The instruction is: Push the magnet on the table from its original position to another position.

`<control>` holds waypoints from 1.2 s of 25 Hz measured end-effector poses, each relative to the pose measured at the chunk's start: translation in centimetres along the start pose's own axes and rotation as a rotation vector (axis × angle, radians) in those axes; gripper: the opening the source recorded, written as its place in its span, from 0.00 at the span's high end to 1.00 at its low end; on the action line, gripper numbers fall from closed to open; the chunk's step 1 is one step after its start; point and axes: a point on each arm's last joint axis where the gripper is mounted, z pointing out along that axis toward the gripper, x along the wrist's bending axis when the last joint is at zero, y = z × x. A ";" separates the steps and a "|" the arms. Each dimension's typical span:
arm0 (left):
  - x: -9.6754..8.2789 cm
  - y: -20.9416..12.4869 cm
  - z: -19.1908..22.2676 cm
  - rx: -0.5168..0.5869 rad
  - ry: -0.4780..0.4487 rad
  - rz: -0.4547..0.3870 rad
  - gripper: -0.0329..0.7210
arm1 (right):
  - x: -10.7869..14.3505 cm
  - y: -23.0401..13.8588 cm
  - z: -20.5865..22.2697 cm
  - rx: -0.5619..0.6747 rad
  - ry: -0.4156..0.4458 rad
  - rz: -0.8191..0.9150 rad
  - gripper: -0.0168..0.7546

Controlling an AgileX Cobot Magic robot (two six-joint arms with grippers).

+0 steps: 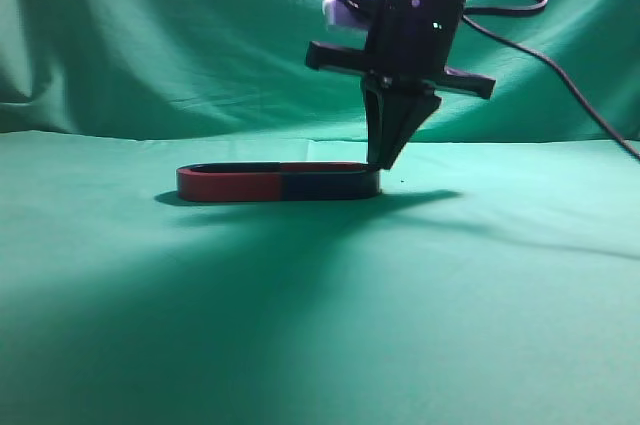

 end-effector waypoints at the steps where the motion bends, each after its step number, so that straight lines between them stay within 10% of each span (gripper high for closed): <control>1: 0.0 0.0 0.0 0.000 0.000 0.000 0.46 | 0.2 0.4 -0.5 -0.005 0.001 -0.007 0.98; 16: 0.0 0.0 0.0 0.000 0.000 0.000 0.46 | 1.9 2.4 -13.0 -0.112 -0.039 0.006 0.98; 30: 0.0 0.0 0.0 0.000 0.000 0.000 0.46 | 2.5 -11.9 -23.0 -0.146 -0.078 0.049 0.98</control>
